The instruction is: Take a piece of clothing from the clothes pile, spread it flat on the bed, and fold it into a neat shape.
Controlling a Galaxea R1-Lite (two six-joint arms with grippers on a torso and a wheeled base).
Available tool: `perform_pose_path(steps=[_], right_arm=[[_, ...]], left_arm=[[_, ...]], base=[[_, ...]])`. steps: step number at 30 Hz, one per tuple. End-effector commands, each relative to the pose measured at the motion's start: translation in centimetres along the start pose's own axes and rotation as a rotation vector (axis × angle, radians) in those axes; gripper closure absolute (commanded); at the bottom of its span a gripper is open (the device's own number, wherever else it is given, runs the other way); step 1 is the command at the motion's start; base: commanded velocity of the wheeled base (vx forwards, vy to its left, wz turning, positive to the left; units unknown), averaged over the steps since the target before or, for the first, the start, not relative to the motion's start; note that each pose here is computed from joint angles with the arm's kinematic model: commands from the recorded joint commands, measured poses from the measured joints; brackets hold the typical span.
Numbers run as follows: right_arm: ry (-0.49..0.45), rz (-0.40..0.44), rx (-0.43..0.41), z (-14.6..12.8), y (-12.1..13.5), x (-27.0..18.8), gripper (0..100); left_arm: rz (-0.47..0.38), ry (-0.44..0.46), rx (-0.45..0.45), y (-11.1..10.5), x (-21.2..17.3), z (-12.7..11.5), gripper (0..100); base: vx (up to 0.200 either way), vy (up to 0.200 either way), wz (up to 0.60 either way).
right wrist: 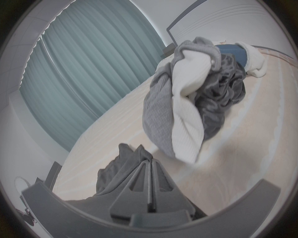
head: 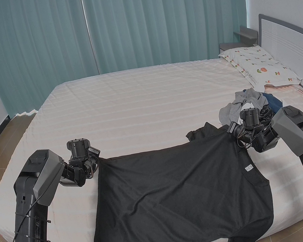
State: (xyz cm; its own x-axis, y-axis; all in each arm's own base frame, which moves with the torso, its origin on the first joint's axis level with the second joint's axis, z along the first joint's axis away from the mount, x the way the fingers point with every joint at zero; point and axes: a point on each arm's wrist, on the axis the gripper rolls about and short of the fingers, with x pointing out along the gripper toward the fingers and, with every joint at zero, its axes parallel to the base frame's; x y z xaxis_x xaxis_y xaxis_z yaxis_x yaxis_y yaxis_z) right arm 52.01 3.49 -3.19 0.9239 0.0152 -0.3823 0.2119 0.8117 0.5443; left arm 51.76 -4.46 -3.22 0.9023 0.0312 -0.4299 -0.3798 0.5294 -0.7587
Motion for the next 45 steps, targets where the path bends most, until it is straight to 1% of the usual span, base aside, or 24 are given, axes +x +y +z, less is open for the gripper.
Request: perform_pose_path(steps=[1, 7, 17, 18, 20, 23, 24, 26, 29, 30, 34, 35, 36, 37, 39, 40, 41, 42, 43, 45], right_arm=[[-0.026, -0.001, 0.01, 0.9, -0.2, 0.1, 100], [-0.022, -0.011, 0.012, 0.8, -0.7, 0.2, 100], [-0.026, -0.012, 0.009, 0.9, -0.7, 0.2, 100], [-0.025, -0.013, 0.009, 0.9, -0.7, 0.1, 0], [-0.016, -0.017, 0.002, 0.8, -0.7, -0.1, 0], [-0.019, -0.013, -0.001, 1.0, -0.6, -1.1, 0], [-0.048, 0.022, 0.004, 1.9, -0.3, -2.8, 0], [-0.089, 0.088, 0.01, 3.0, -0.3, -4.9, 0], [-0.078, 0.111, 0.009, 3.3, -0.6, -7.1, 0], [-0.054, 0.107, 0.01, 3.3, -0.8, -8.7, 0], [0.03, 0.088, 0.031, 2.9, -1.0, -13.6, 0], [0.035, 0.084, 0.034, 2.9, -1.1, -14.2, 0], [0.059, 0.072, 0.048, 2.5, -1.3, -15.6, 0], [0.079, 0.064, 0.061, 2.1, -1.6, -17.0, 0], [0.09, 0.065, 0.074, 1.7, -1.9, -18.1, 0], [0.106, 0.061, 0.092, 1.0, -2.4, -19.6, 0], [0.111, 0.06, 0.094, 0.8, -2.5, -19.8, 0], [0.123, 0.048, 0.092, 0.0, -3.2, -20.9, 0], [0.129, 0.044, 0.092, -0.5, -3.7, -21.5, 0], [0.136, 0.052, 0.103, -1.4, -4.2, -22.6, 0]], left_arm=[[0.0, 0.001, 0.0, 0.0, 0.0, 0.0, 100], [0.0, 0.001, 0.0, 0.0, 0.0, 0.0, 100], [0.01, 0.01, 0.005, 0.2, -0.2, -0.3, 100], [0.012, 0.011, 0.005, 0.2, -0.3, -0.3, 100], [0.011, 0.012, 0.002, -0.1, -0.9, -0.1, 100], [0.025, 0.025, 0.0, -0.1, -1.8, -0.1, 100], [0.023, 0.034, 0.0, -0.2, -2.6, 0.1, 100], [-0.006, 0.017, -0.008, -0.2, -3.6, 0.4, 100], [-0.037, 0.001, -0.01, -0.4, -4.7, 0.7, 100], [-0.047, 0.004, -0.011, -0.5, -5.9, 0.8, 100], [-0.103, 0.092, -0.009, -1.4, -9.5, 1.5, 100], [-0.107, 0.104, -0.009, -1.5, -9.9, 1.5, 100], [-0.116, 0.13, -0.007, -1.7, -10.8, 1.5, 100], [-0.119, 0.159, -0.002, -1.8, -11.7, 1.1, 100], [-0.111, 0.176, -0.002, -1.8, -12.6, 0.6, 100], [-0.085, 0.204, -0.004, -1.4, -13.9, -0.1, 100], [-0.081, 0.208, -0.005, -1.3, -14.1, -0.2, 100], [-0.062, 0.228, -0.007, -0.7, -15.5, -0.4, 100], [-0.054, 0.239, -0.007, -0.3, -16.5, -0.5, 100], [-0.052, 0.277, 0.006, 0.3, -17.8, -1.6, 100]], base=[[0.0, 0.0, 0.0], [0.0, 0.0, 0.0], [0.0, 0.0, 0.0], [0.0, 0.0, 0.0], [0.0, 0.0, 0.0], [0.0, 0.0, 0.0], [0.0, 0.0, 0.0], [0.0, 0.0, 0.0], [0.0, 0.0, 0.0], [0.0, 0.0, 0.0], [0.0, 0.0, 0.0], [0.0, 0.0, 0.0], [0.0, 0.0, 0.0], [0.0, 0.0, 0.0], [0.0, 0.0, 0.0], [0.0, 0.0, 0.0], [0.0, 0.0, 0.0], [0.0, 0.0, 0.0], [0.0, 0.0, 0.0], [0.0, 0.0, 0.0]])
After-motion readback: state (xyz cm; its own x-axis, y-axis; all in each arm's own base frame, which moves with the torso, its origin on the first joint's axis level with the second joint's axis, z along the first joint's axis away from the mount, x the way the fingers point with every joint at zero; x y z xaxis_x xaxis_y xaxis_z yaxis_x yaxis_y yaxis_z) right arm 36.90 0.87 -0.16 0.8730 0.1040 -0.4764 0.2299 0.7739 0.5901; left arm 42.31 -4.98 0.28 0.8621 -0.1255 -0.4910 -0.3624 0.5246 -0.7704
